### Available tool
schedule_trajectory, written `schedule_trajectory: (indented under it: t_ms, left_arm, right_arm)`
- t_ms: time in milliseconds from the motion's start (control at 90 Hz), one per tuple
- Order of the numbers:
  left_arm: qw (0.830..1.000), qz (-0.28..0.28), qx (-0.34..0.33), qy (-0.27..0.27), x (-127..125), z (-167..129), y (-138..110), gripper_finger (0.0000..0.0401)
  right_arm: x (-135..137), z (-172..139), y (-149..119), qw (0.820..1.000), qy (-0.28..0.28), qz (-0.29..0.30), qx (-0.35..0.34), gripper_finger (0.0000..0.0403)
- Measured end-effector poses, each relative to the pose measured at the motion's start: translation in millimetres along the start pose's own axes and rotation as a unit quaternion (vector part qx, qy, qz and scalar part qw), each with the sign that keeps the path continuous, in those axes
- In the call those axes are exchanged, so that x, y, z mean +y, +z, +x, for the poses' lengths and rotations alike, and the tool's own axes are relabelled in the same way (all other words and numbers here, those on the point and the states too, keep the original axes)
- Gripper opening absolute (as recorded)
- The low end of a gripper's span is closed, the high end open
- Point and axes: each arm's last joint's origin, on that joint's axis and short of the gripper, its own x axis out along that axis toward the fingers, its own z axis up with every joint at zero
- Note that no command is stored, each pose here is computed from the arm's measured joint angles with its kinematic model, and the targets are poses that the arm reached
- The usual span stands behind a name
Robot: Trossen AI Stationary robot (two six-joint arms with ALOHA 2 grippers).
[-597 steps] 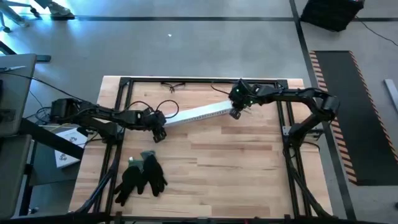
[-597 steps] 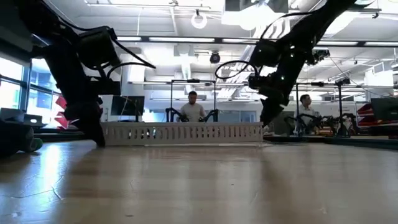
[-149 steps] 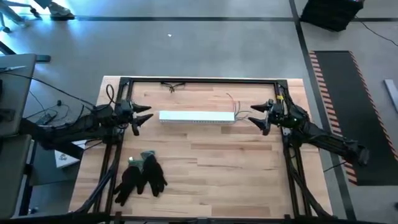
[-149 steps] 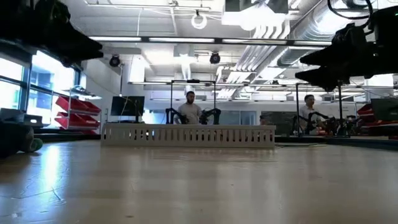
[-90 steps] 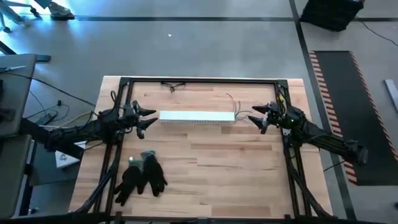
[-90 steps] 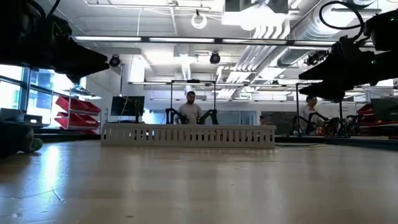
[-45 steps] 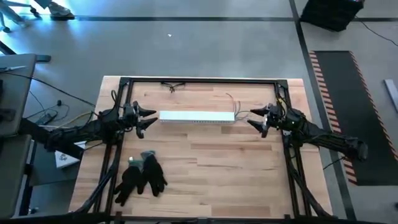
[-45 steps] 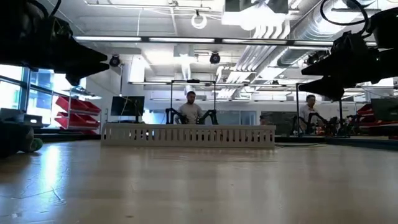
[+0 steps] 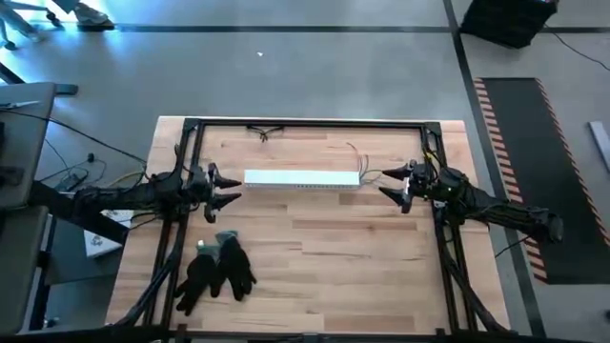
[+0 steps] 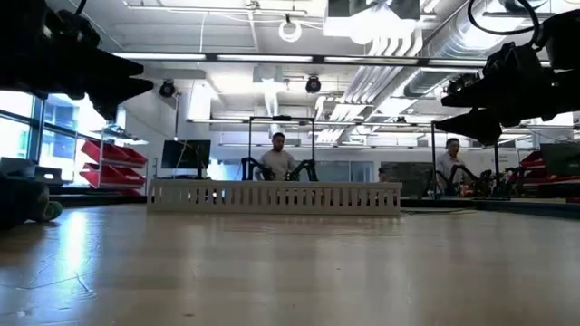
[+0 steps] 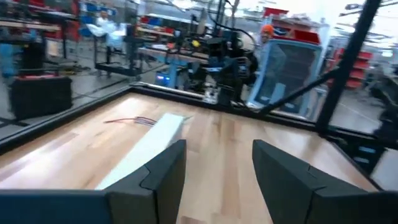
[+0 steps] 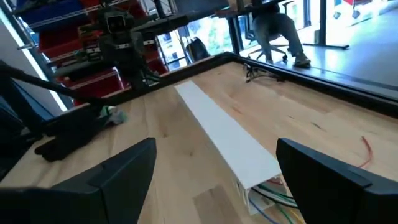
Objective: Ziptie cables
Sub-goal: Return to Home Position
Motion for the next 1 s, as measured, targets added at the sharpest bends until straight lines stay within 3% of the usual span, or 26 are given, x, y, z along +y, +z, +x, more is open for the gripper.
schedule_trajectory:
  t_ms: [1000]
  left_arm:
    - [1.000,0.000,0.002,-0.010,-2.1,-0.2,-0.4,0.0167]
  right_arm:
    - [0.0,0.0,-0.1,1.000,0.000,0.000,0.000,0.0319]
